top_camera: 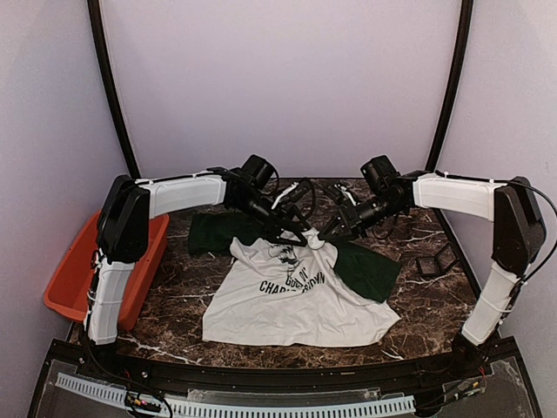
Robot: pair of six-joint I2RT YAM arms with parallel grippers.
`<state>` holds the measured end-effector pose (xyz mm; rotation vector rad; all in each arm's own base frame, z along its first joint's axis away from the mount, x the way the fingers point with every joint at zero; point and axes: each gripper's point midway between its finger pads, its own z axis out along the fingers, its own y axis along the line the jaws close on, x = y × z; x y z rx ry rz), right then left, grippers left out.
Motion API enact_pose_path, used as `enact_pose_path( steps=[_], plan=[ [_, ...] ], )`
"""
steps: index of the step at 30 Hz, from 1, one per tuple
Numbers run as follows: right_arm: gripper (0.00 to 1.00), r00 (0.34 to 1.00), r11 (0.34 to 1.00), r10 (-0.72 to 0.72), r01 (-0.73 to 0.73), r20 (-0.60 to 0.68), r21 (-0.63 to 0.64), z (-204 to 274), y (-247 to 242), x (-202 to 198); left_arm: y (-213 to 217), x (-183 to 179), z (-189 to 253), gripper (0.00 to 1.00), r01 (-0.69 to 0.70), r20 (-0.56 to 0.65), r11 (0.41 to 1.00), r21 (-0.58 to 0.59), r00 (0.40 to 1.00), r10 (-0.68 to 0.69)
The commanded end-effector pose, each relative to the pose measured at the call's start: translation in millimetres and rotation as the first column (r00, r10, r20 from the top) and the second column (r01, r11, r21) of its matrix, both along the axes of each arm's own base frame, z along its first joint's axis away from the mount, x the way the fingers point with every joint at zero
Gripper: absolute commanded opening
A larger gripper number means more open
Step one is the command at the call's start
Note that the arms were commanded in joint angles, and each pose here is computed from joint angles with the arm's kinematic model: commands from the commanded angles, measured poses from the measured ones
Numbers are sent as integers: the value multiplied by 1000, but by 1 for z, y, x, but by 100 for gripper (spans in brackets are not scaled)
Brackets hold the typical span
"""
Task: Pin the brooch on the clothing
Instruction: Pin the brooch to the flattened clothing.
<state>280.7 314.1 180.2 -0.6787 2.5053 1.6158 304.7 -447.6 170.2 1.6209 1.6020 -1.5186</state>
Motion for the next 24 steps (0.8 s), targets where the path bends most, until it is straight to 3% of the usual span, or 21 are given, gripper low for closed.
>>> enact_pose_path(
  steps=[1, 24],
  plan=[
    [0, 1000, 1000, 10, -10, 12, 7, -1, -1, 0, 4, 4, 18, 72, 8, -19, 999, -37, 1000, -9],
    [0, 1000, 999, 23, -23, 3, -21, -8, 5, -2, -13, 0, 6, 51, 15, -48, 1000, -15, 999, -16]
  ],
)
